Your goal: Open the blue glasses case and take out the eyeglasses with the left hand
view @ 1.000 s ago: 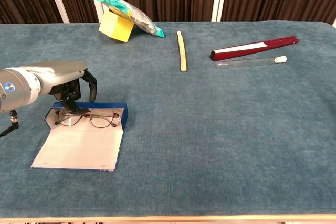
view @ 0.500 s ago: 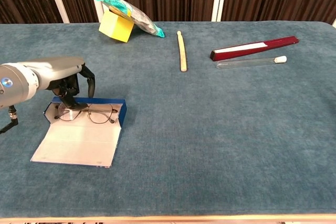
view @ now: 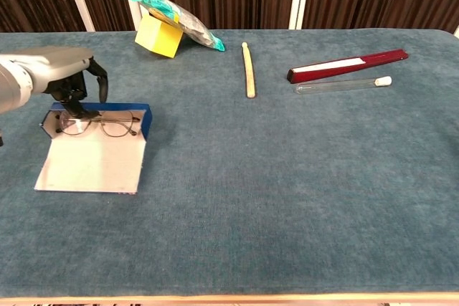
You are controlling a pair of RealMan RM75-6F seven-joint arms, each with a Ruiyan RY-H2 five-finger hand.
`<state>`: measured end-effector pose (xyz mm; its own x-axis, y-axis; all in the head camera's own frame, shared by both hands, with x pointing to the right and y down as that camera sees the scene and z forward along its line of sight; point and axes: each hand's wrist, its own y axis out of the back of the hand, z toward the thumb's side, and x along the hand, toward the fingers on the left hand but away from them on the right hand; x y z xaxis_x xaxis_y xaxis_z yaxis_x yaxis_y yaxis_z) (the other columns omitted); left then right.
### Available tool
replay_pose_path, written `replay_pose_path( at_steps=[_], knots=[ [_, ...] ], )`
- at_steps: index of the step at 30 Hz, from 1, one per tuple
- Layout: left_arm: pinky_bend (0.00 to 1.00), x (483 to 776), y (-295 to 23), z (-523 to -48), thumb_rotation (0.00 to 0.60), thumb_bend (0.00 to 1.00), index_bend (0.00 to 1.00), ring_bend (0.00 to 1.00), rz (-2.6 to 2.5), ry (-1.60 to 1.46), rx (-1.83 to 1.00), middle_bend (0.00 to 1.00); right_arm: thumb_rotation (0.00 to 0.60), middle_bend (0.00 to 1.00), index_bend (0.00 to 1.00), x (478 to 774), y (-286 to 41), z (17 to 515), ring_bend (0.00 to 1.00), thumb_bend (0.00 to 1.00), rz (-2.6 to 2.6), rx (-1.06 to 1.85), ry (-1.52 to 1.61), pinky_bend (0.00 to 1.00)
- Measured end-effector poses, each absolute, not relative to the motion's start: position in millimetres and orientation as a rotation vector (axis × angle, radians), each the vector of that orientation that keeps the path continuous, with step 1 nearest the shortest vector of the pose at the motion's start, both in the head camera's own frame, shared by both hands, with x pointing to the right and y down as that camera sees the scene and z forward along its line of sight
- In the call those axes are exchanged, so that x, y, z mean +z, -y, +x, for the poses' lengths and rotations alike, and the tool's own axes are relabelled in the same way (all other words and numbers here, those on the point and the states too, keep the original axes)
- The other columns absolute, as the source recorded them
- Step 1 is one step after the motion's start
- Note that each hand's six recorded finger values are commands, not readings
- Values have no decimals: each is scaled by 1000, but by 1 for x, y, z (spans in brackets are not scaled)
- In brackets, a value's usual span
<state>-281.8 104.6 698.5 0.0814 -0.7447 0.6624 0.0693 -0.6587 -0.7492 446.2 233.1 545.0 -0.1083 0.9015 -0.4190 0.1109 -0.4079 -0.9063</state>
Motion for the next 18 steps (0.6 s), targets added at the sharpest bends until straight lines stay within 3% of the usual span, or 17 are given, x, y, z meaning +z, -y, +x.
replay_pose_path(
  at_steps=[18],
  knots=[
    [995, 694, -85, -344, 600, 350, 565, 952, -1533, -654, -1668, 1000, 600, 0, 0, 545, -234, 445, 0, 178, -1525, 1585, 1136, 179]
  ],
)
